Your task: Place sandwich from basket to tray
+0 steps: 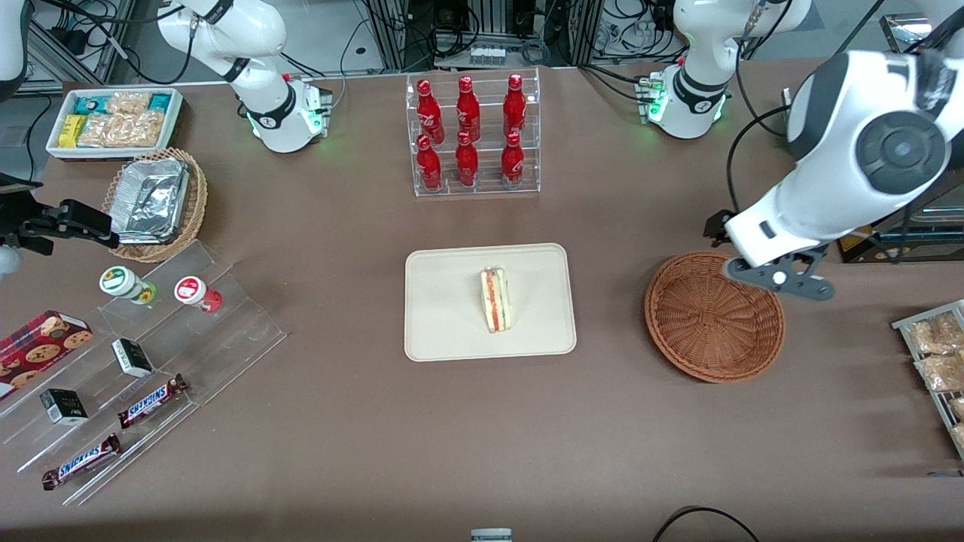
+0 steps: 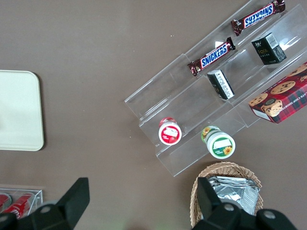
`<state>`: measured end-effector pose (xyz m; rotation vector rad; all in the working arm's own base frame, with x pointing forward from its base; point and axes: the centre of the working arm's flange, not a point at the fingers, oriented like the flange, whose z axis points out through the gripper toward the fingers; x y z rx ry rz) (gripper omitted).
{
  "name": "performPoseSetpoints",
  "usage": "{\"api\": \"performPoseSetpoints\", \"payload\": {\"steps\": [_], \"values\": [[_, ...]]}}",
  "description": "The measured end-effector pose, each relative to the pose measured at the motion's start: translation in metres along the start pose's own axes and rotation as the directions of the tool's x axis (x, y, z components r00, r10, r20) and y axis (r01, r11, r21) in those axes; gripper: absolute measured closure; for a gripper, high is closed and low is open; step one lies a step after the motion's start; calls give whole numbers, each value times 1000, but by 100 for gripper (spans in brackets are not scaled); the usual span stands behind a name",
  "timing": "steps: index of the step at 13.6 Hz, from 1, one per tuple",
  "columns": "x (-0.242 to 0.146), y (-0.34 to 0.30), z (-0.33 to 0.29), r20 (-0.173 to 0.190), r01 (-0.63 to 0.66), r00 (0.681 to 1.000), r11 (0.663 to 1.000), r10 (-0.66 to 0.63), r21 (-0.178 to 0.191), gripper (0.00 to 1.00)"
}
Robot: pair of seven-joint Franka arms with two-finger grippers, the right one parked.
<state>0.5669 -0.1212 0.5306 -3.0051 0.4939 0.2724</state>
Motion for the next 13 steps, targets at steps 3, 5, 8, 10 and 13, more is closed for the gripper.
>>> {"api": "performPoseSetpoints", "payload": {"steps": [3, 5, 8, 10, 13], "values": [[-17, -15, 1, 8, 31, 999, 1000, -31, 0, 0], [-28, -23, 1, 12, 54, 998, 998, -54, -22, 0], [-48, -31, -12, 11, 83, 997, 996, -82, -26, 0], [-60, -33, -22, 12, 94, 995, 995, -94, -31, 0], [-78, -45, -35, 9, 131, 991, 990, -130, -61, 0]]}}
